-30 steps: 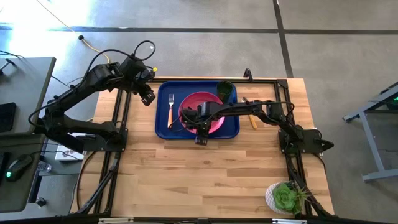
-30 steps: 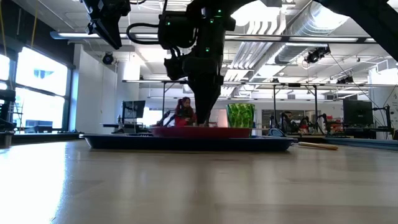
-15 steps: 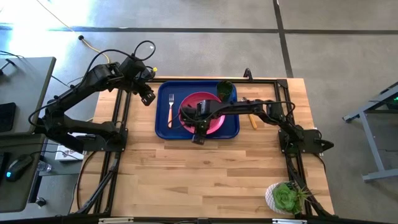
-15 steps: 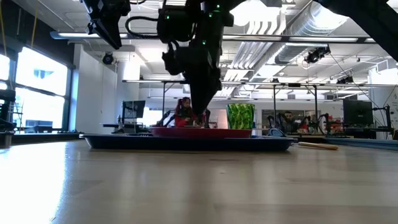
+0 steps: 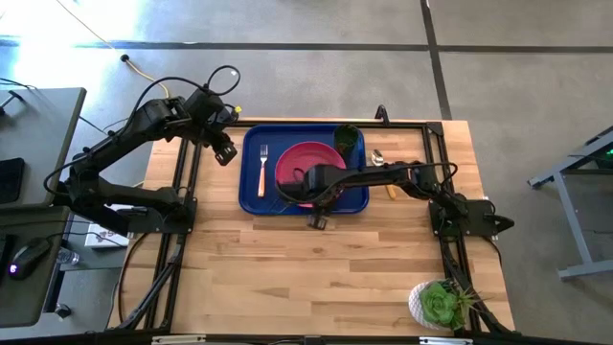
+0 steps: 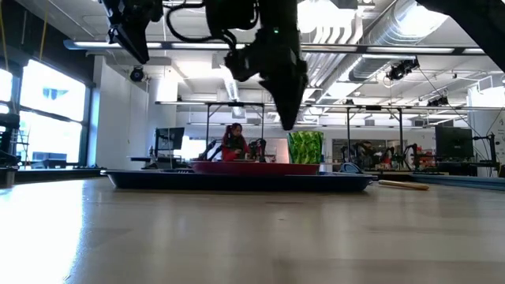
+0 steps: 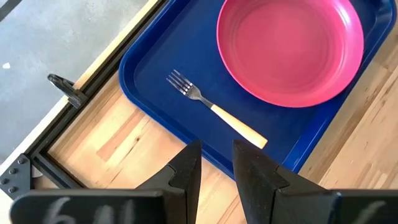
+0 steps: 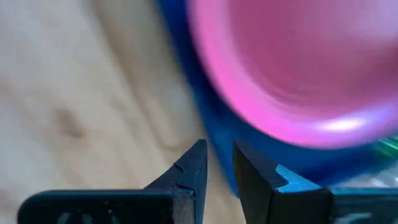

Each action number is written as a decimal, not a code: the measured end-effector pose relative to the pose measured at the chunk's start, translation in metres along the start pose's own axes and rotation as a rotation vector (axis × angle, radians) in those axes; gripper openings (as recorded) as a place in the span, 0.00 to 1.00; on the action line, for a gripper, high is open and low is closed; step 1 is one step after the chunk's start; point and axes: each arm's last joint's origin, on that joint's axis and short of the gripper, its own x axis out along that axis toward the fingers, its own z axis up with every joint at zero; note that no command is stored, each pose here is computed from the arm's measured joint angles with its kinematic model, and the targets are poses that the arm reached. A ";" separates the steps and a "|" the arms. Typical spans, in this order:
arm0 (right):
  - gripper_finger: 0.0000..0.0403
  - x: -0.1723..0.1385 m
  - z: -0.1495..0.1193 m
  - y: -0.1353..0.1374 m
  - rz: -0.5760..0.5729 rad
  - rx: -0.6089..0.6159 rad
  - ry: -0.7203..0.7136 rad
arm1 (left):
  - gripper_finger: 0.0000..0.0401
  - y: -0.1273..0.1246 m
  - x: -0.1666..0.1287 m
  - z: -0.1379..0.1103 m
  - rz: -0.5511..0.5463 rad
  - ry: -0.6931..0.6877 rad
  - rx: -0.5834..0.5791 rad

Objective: Pick and place plate/cup/fork/spoon on tray
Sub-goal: Adjust the green cup on the blue tray, then put the orange spoon on the blue tray to the right of the orange fork

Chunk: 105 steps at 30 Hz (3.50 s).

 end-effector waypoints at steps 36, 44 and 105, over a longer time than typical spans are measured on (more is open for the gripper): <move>0.17 -0.064 -0.003 -0.206 0.250 0.511 -0.419 | 0.20 0.000 0.000 0.002 -0.001 -0.025 -0.066; 0.17 -0.033 -0.004 -0.201 0.219 0.510 -0.339 | 0.20 0.000 0.001 0.005 -0.003 -0.045 -0.085; 0.17 -0.046 -0.010 -0.145 0.169 0.527 -0.273 | 0.20 -0.001 0.024 0.018 0.005 0.004 -0.006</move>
